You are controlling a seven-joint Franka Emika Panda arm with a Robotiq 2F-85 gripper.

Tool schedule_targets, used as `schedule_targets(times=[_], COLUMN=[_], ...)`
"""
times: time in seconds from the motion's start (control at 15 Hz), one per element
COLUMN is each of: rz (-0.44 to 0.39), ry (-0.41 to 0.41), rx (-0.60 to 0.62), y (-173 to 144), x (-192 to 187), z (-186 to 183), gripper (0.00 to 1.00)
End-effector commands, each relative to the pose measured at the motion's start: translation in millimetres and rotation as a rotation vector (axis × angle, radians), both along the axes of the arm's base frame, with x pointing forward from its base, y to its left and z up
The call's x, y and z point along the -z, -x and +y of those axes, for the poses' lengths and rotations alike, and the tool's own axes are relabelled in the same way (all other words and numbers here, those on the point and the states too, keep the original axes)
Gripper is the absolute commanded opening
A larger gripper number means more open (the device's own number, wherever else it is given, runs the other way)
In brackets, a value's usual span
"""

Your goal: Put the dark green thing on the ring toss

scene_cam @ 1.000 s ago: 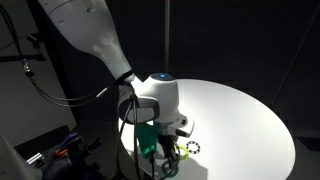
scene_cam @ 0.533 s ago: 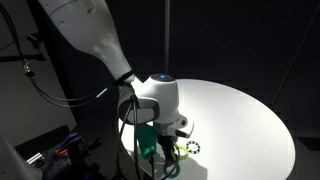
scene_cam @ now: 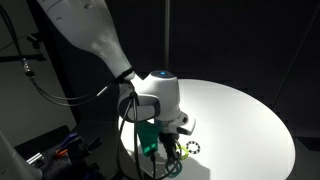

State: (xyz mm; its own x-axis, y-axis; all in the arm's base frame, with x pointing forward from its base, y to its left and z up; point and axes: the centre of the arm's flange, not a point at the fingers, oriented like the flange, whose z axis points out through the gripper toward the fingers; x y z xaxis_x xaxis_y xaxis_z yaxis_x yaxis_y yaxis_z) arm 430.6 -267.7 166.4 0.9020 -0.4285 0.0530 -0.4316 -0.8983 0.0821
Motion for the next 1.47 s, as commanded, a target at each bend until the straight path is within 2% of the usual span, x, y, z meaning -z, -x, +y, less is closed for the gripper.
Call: schedule_targets(times=[0.0, 0.33, 1.07, 1.4], rz=[-0.011, -0.032, -0.036, -0.073], ry=[0.001, 0.003, -0.049, -0.063], rx=[-0.006, -0.004, -0.036, -0.054], y=[-2, -5, -22, -27], x=[-26, -60, -152, -196], z=[-6, -5, 17, 29], gripper=[0.06, 0.06, 0.06, 0.06])
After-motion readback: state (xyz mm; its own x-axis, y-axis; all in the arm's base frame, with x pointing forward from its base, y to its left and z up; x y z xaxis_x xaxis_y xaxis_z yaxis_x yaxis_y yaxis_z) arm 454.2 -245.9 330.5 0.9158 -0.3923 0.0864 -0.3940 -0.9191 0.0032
